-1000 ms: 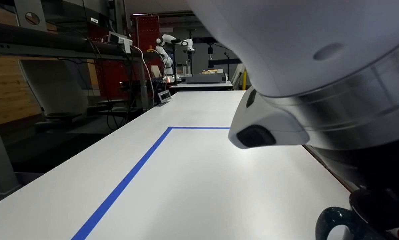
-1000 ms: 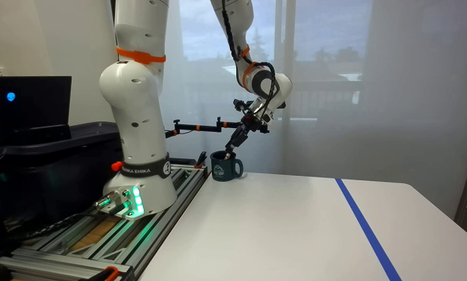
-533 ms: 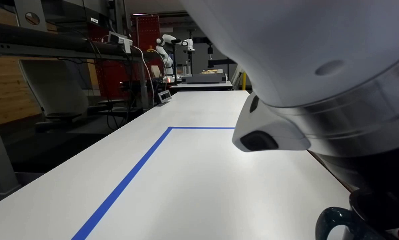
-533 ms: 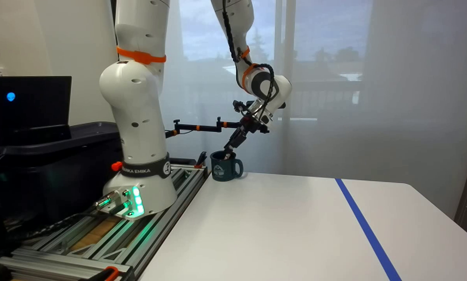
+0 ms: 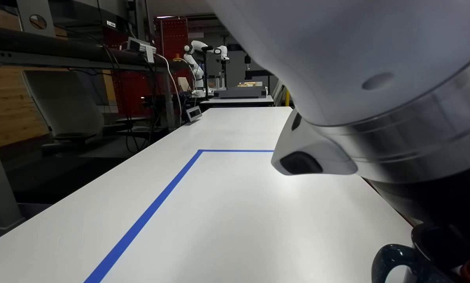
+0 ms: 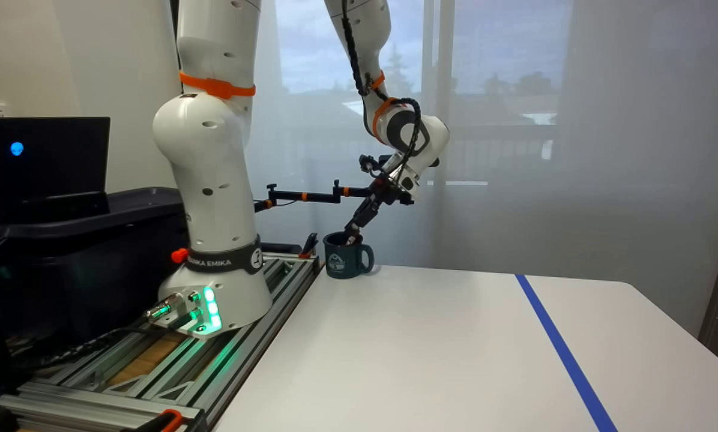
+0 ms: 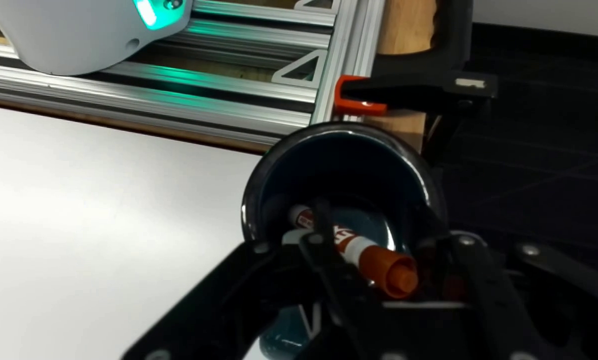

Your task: Remove the marker from the cup and place it on the table

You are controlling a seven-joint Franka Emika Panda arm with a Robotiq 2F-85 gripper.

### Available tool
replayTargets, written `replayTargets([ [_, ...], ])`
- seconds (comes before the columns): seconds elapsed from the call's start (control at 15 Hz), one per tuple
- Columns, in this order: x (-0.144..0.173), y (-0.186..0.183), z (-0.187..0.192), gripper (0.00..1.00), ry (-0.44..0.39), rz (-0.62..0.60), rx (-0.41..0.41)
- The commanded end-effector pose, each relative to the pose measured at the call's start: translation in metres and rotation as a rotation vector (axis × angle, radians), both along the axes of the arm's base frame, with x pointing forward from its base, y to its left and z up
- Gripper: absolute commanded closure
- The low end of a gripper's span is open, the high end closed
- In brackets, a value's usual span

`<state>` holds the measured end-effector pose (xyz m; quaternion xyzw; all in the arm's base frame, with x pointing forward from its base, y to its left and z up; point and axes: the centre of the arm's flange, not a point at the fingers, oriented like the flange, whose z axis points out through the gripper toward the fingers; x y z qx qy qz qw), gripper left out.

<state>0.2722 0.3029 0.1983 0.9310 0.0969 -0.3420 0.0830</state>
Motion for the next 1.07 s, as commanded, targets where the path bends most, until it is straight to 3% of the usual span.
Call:
replayTargets([
  [0.0,-0.003,-0.004,0.006,0.55,-0.019,-0.023,-0.002],
  [0.2,0.005,-0.011,0.007,0.53,-0.031,-0.025,0.003],
  [1.0,0.025,-0.026,0.004,0.62,-0.050,-0.039,0.019],
])
